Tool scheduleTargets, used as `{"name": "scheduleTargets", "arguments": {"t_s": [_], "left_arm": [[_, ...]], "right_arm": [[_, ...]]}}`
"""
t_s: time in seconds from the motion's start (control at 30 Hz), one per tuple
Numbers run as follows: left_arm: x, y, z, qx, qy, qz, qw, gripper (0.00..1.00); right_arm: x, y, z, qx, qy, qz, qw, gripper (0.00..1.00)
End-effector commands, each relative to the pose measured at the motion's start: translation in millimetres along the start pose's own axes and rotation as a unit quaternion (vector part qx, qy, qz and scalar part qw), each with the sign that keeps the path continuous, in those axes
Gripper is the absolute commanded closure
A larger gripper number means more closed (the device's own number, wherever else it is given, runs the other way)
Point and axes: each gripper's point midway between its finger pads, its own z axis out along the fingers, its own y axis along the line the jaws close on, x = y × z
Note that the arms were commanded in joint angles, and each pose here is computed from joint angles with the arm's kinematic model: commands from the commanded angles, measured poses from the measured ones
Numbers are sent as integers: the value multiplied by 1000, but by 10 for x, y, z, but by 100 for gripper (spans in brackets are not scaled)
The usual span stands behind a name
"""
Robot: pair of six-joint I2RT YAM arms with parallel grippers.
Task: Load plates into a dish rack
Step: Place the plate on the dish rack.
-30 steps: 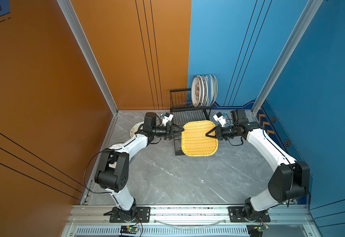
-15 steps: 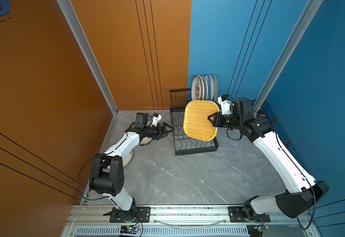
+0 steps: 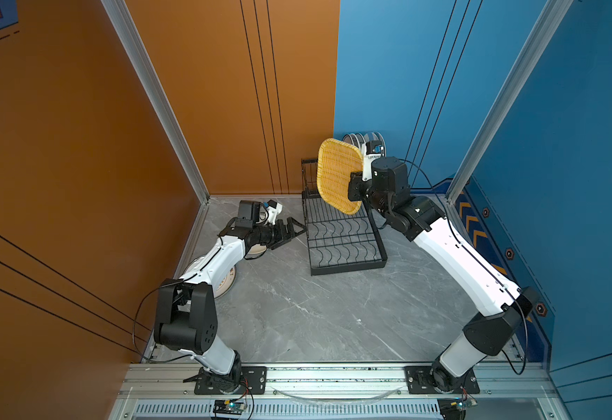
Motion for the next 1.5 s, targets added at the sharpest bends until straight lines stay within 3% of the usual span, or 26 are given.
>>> {"name": "scheduleTargets", "arguments": {"t_s": [0.0,0.23,0.57,1.13,1.47], "left_arm": [[17,18,-73,-12,-8,12,1000,2],[-6,46,-87,-18,-13,13,1000,2],[-67,110,-43,-24,-13,10,1000,2],[-168,209,-33,-30,-18,5,999,2],[-193,246,-11,-32,-18,0,999,2]], "right_arm": [[-696,-70,-78,43,-148,22,988,100],[-805,-50,136,86,-208,6,974,100],[-715,-111,486,148,-243,-1,959,100],[-672,-271,856,191,-254,-12,948,100],[-400,-404,1158,207,-224,-24,952,100]]}}
